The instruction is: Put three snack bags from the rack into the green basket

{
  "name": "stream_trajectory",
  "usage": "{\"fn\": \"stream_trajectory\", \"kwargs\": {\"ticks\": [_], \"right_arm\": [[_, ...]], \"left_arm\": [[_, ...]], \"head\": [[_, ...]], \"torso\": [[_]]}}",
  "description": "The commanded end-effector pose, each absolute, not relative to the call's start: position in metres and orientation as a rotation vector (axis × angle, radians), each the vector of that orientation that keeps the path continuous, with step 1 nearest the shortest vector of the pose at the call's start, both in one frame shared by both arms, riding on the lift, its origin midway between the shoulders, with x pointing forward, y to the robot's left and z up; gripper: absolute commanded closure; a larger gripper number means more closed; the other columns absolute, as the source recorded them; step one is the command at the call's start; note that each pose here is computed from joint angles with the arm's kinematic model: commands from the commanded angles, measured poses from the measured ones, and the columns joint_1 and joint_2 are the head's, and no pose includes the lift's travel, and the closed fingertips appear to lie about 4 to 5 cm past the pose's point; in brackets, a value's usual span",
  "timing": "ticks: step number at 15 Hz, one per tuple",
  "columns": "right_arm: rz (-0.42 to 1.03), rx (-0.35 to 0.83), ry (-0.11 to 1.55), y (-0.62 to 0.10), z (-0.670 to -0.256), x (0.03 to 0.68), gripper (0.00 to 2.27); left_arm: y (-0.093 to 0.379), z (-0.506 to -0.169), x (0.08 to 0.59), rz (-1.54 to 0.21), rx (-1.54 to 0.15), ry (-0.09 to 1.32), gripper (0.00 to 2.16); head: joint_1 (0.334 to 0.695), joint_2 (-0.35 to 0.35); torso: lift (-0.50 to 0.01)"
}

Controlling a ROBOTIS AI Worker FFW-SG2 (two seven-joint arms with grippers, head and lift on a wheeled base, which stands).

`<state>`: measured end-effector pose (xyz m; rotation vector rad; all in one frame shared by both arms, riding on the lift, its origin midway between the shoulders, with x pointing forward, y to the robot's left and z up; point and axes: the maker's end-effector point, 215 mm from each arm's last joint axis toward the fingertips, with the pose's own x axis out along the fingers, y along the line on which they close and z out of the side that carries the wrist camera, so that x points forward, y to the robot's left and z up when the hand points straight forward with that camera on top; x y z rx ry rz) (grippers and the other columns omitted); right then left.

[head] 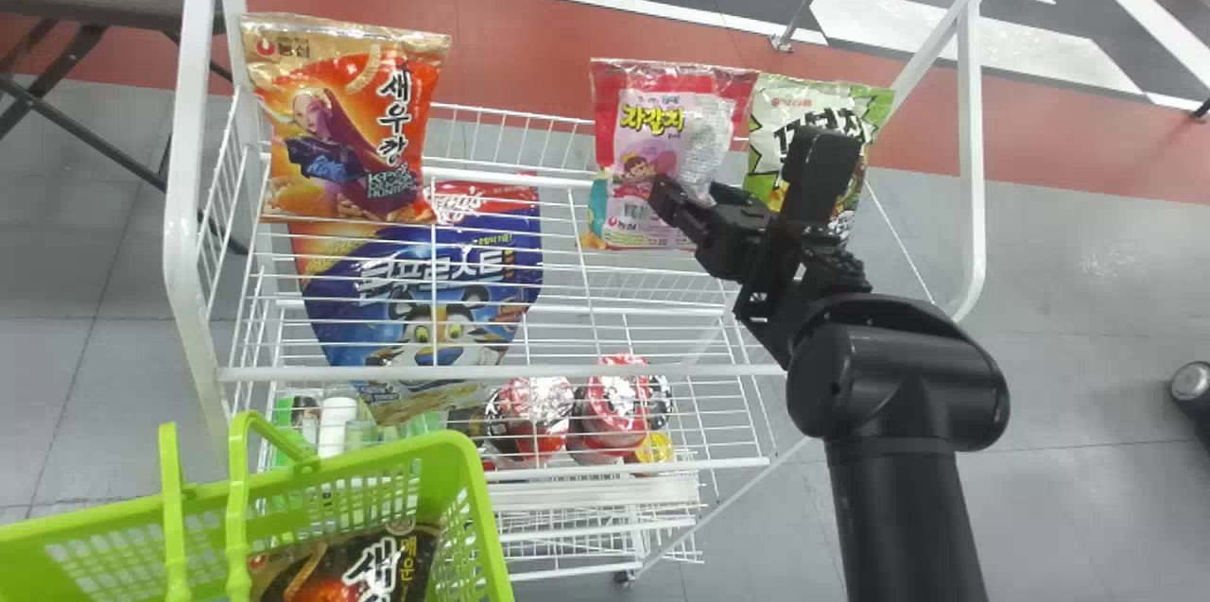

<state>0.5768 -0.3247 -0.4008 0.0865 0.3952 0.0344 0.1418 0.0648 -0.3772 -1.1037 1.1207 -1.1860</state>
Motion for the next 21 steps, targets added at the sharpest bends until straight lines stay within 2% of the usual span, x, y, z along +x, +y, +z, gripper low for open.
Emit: {"fn": "stream_trajectory", "kwargs": {"ticks": [1, 2, 6, 11, 14, 16, 19, 21], "right_arm": [[0.034, 0.091, 0.393, -0.325, -0.402, 0.572, 2.18], [0.032, 0.088, 0.374, -0.327, -0.398, 0.570, 2.25], [0.024, 0.083, 0.281, -0.340, -0.372, 0.555, 2.25], [0.064, 0.161, 0.251, -0.321, -0.347, 0.465, 2.25], [0.159, 0.228, 0.262, -0.282, -0.333, 0.416, 2.25], [0.249, 0.296, 0.333, -0.250, -0.343, 0.382, 2.25], [0.417, 0.463, 0.564, -0.188, -0.388, 0.328, 2.25], [0.538, 0.558, 0.676, -0.145, -0.397, 0.296, 2.25]], "left_arm": [[0.065, -0.377, 0.142, -1.185, -1.106, 1.121, 2.15], [0.064, -0.377, 0.141, -1.187, -1.109, 1.122, 2.15], [0.065, -0.377, 0.141, -1.186, -1.107, 1.122, 2.15], [0.069, -0.377, 0.149, -1.183, -1.125, 1.107, 2.15], [0.071, -0.376, 0.153, -1.177, -1.126, 1.097, 2.15], [0.074, -0.377, 0.153, -1.167, -1.130, 1.094, 2.15], [0.078, -0.380, 0.153, -1.146, -1.141, 1.091, 2.15], [0.077, -0.381, 0.153, -1.142, -1.146, 1.092, 2.15]], "head": [[0.695, -0.350], [0.695, -0.350], [0.695, -0.350], [0.695, -0.350], [0.695, -0.350], [0.695, -0.350], [0.695, -0.350], [0.695, -0.309]], "torso": [[0.000], [0.000], [0.000], [0.000], [0.000], [0.000], [0.000], [0.000]]}}
